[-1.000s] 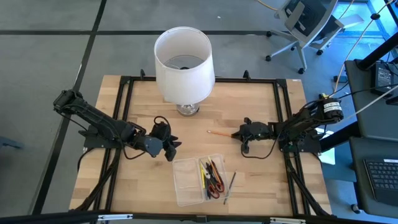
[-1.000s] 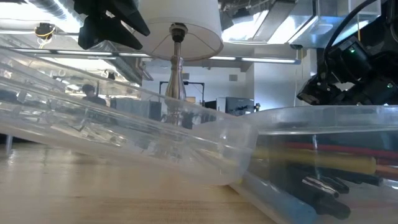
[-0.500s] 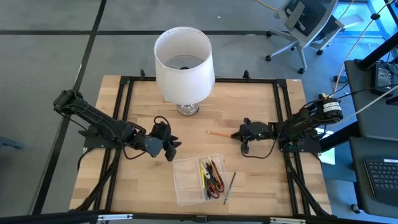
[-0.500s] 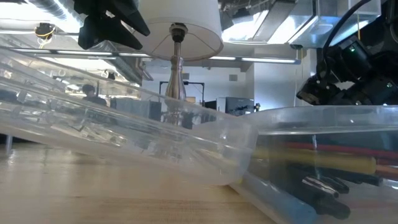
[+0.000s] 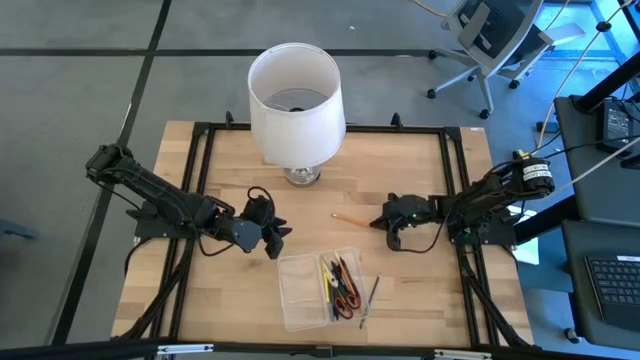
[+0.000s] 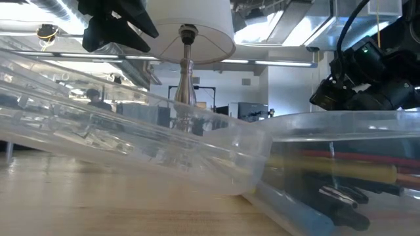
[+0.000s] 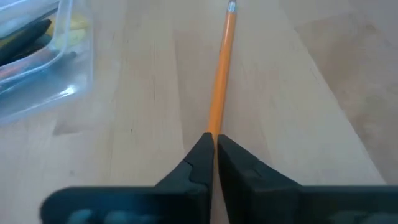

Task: Pick & place school supplies into a supply box
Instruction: Put the orange pencil into the transparent supply box

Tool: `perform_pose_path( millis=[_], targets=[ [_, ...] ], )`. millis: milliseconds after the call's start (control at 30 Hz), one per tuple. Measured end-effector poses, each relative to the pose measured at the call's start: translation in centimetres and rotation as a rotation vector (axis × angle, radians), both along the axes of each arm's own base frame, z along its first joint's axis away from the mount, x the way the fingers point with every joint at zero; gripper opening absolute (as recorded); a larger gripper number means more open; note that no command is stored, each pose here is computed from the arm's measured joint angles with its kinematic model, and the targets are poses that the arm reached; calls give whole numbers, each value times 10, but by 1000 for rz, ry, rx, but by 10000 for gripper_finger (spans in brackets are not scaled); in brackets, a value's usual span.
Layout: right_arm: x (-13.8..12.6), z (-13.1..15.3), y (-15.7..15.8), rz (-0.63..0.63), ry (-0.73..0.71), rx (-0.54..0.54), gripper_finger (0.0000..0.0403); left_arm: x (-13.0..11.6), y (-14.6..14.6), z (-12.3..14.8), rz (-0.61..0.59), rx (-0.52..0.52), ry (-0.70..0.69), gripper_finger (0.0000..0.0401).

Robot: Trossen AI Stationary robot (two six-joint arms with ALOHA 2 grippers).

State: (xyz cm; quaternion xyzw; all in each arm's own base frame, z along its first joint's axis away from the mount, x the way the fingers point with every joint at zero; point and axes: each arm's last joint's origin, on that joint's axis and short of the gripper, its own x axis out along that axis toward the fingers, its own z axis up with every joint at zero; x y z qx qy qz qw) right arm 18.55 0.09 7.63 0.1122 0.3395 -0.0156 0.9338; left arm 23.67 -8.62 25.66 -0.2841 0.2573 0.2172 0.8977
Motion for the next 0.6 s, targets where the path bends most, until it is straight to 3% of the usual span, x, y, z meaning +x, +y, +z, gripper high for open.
perform_pose_path(
  millis=[267, 600],
  targets=[
    [-1, -1, 0, 12, 13, -8, 43, 7, 3, -8, 9, 56, 37, 143],
    [-1, 0, 0, 15, -16, -10, 42, 50, 25, -45, -85, 266, 151, 143]
  ],
)
